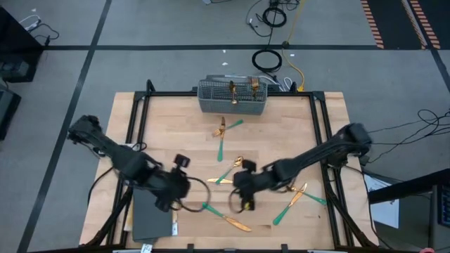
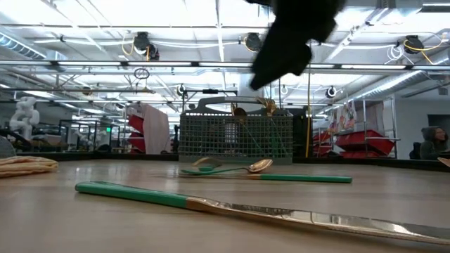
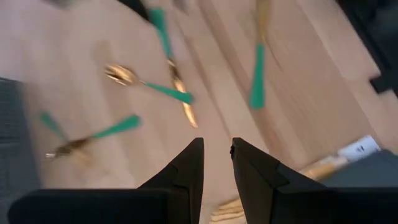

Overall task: Sort silverware
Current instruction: Put the green knife into the gray silverware holder

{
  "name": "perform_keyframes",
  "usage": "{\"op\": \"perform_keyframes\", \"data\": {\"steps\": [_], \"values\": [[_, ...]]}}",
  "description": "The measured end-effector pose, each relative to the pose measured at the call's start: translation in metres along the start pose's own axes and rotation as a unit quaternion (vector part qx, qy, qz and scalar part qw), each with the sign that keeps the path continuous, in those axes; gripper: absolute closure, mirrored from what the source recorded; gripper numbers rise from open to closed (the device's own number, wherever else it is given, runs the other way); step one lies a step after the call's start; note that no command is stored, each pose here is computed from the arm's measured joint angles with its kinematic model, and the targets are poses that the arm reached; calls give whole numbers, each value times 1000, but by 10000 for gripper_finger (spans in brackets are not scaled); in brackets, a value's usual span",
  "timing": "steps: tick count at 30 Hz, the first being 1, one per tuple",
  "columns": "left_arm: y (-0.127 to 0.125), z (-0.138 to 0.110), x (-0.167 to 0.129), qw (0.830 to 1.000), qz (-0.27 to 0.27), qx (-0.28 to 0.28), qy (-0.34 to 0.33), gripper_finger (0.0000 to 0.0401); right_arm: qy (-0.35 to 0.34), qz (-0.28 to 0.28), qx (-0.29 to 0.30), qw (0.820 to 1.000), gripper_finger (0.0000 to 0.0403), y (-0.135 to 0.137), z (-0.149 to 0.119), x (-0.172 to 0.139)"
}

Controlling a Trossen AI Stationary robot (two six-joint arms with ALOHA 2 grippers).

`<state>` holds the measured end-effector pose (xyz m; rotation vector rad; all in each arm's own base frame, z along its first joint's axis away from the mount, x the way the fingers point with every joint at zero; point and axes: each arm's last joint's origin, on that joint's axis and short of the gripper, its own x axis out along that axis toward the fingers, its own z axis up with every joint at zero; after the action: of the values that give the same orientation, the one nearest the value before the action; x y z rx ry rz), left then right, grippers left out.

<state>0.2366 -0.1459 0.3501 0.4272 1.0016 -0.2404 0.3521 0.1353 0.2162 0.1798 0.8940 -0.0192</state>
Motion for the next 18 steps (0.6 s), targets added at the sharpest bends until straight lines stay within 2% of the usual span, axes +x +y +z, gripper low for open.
{"op": "perform_keyframes", "data": {"steps": [4, 10, 18], "values": [[4, -13, -39, 997, 35, -22, -61, 311, 26, -3, -2, 1000, 236, 27, 17, 29], [11, -33, -80, 989, 60, -37, -128, 311, 50, -12, 14, 999, 236, 52, 29, 62], [20, -49, -103, 983, 80, -36, -164, 311, 85, -39, 55, 994, 236, 64, 36, 94]]}}
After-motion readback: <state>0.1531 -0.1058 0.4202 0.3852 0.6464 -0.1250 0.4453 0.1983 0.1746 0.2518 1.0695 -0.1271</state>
